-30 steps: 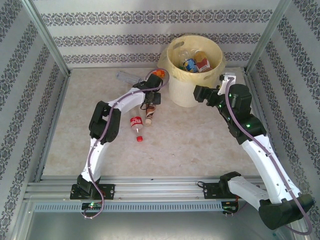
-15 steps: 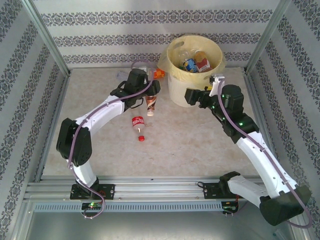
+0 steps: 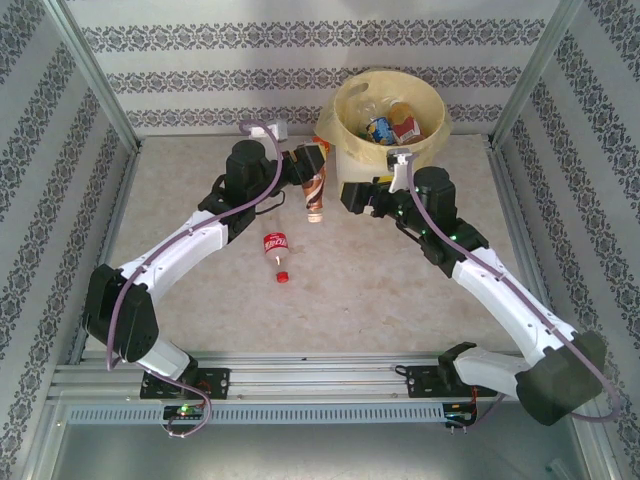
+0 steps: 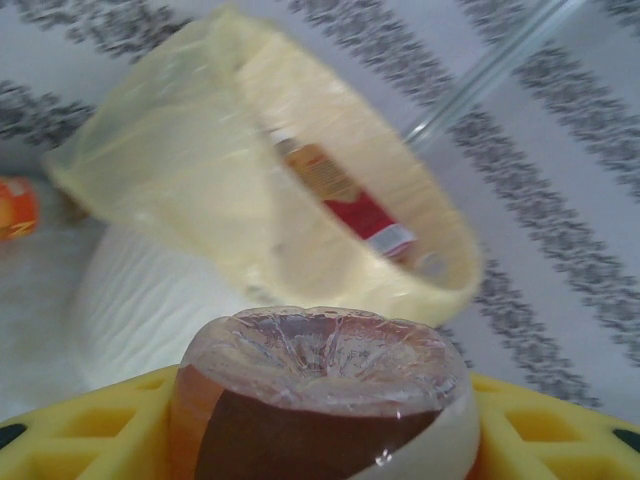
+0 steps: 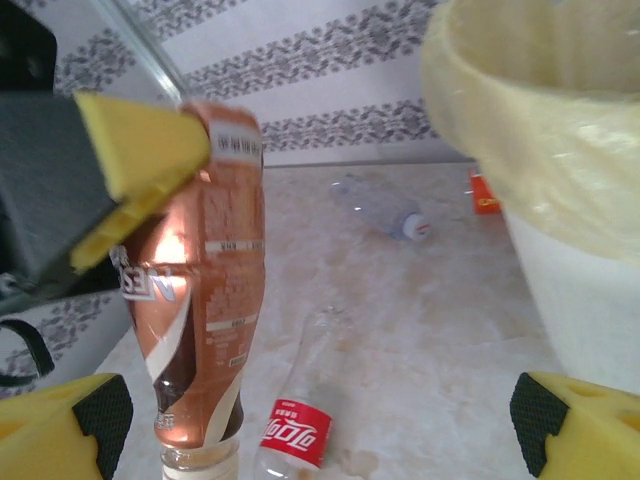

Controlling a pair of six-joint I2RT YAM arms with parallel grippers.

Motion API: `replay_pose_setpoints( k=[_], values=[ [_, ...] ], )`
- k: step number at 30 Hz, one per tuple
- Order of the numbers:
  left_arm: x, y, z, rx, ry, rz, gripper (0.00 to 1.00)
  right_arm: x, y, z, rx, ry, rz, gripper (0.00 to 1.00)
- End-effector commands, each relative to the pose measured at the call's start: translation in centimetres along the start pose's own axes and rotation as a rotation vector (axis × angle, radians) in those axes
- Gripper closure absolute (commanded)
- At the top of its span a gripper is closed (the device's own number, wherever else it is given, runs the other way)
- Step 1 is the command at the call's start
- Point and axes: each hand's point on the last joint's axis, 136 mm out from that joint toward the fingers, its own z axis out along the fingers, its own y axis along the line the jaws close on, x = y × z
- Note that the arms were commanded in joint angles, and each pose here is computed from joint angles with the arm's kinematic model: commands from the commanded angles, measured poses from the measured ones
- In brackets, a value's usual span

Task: Put the plastic bottles in the bin

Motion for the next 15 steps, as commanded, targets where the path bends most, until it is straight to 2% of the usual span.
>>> replay_pose_setpoints(
  k=[1,8,15],
  values=[
    [-2.5,-4.7,-1.2,0.202,-0.065,-0.007,0.42,-0.7,2.2,1.0,-0.109,-0.027,-0.005,0.02],
    [-2.9,-6.6,-1.7,0.298,-0.057,-0.012,0.42,-0.7,3.7,3.0,-0.214,-0.01,-0.004,0.02],
    [-2.6,-6.5,-1.5,0.298,-0.051,-0.016,0.42,-1.5,7.9,2.8,-0.467,-0.025,-0.01,0.02]
  ],
)
